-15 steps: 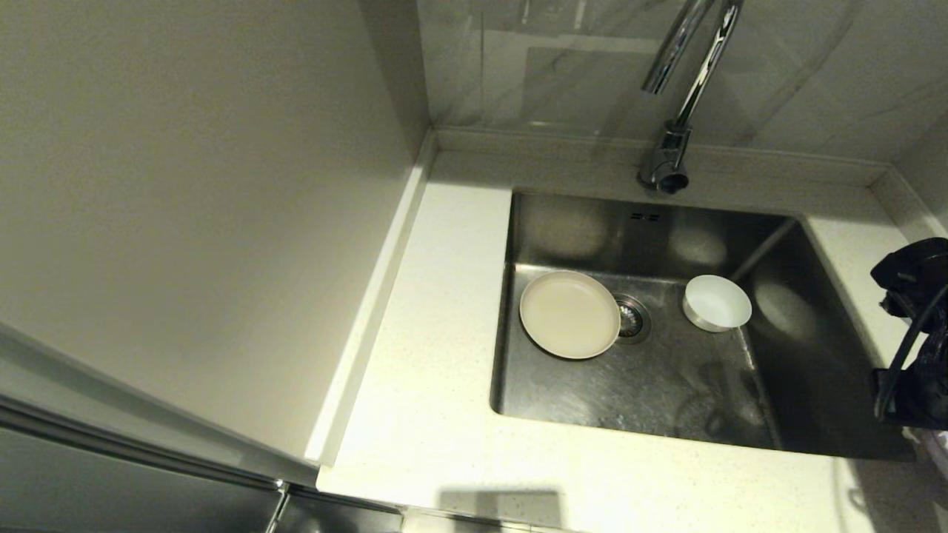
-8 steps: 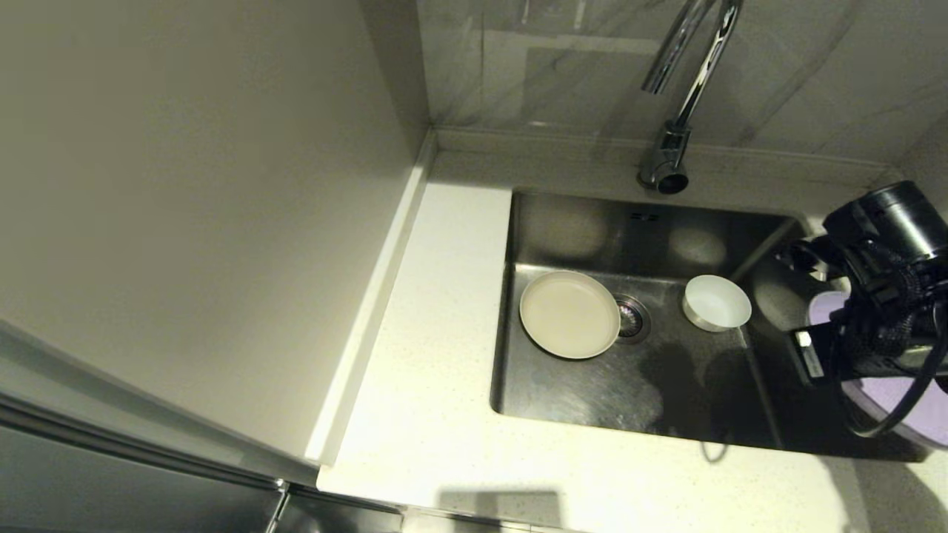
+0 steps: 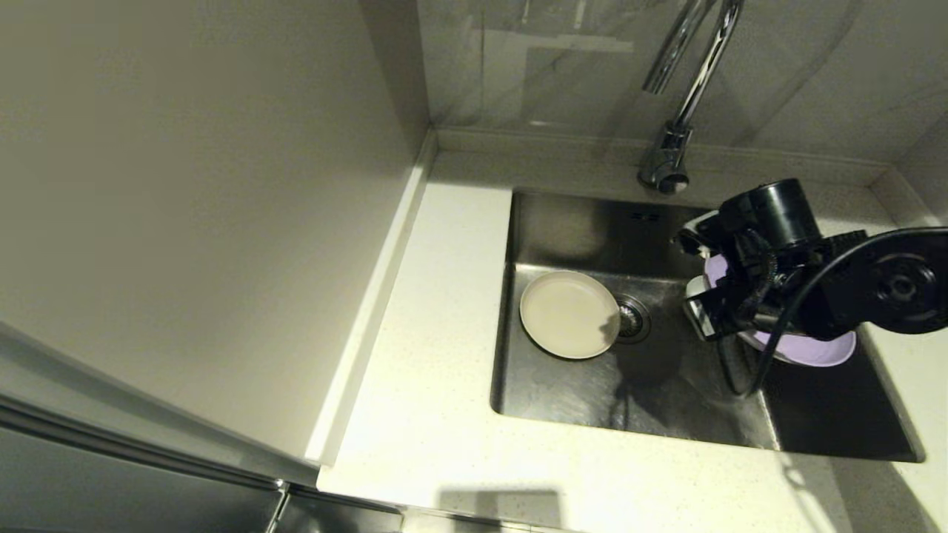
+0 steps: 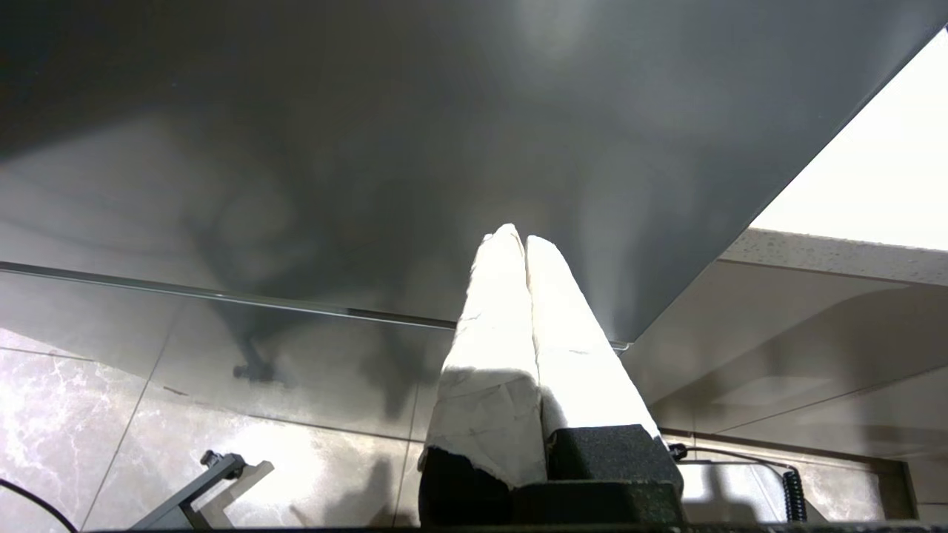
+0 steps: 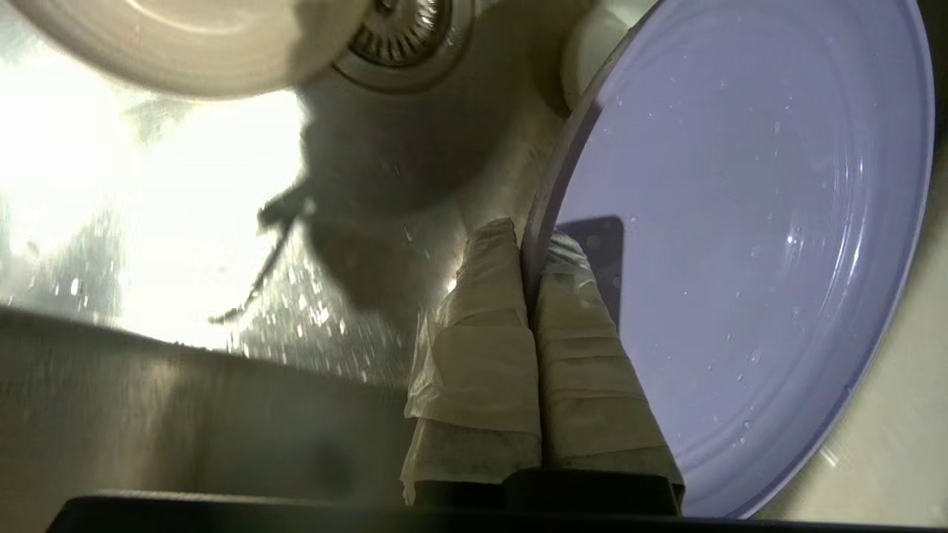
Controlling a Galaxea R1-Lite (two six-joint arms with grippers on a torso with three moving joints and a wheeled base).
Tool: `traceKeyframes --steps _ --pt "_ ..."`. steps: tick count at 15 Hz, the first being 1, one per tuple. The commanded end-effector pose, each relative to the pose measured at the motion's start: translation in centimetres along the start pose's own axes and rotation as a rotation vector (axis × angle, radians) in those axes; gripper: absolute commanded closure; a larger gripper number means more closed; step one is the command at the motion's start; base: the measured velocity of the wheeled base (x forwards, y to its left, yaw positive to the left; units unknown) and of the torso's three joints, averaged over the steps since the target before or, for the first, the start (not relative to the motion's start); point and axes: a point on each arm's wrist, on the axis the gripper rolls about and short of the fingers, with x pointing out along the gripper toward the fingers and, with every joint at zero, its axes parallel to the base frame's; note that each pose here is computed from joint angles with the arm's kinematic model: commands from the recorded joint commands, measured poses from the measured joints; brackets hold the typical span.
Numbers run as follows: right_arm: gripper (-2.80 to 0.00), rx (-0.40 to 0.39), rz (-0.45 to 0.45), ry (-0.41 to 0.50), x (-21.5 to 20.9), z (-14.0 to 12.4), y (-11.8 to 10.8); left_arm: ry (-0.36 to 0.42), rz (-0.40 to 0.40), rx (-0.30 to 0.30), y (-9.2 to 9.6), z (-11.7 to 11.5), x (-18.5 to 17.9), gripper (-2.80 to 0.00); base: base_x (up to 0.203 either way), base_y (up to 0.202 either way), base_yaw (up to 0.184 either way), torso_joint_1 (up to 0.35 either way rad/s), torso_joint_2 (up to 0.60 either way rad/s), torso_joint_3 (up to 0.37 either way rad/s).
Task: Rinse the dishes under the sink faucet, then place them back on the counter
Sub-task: Put a plate into the sink
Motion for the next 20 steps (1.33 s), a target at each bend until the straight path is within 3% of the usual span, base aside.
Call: traceKeyframes --steps 1,7,10,19,20 --pt "0.0 -0.035 0.01 0.052 3.4 -0.8 2.2 -0.002 0.0 -0.001 0.0 0.0 0.0 0.0 0.0 0.0 0.0 0.0 0.0 0.0" --pt "0.0 -0.071 0.02 0.113 8.8 -2.5 5.4 -0.002 0.0 -0.001 0.0 0.0 0.0 0.0 0.0 0.0 0.0 0.0 0.0 0.0" --pt "0.0 -0.102 0.019 0.08 11.2 -2.7 6.7 -0.002 0.0 -0.001 0.0 0.0 0.0 0.0 0.0 0.0 0.0 0.0 0.0 0.0" --pt "0.0 -0.17 0.051 0.1 13.0 -4.1 9.5 -0.002 0.0 -0.001 0.0 0.0 0.0 0.0 0.0 0.0 0.0 0.0 0.0 0.0" --pt "-2.8 -0.168 0.051 0.092 13.0 -4.1 9.5 -0.002 0.0 -0.001 0.0 0.0 0.0 0.0 0.0 0.0 0.0 0.0 0.0 0.0"
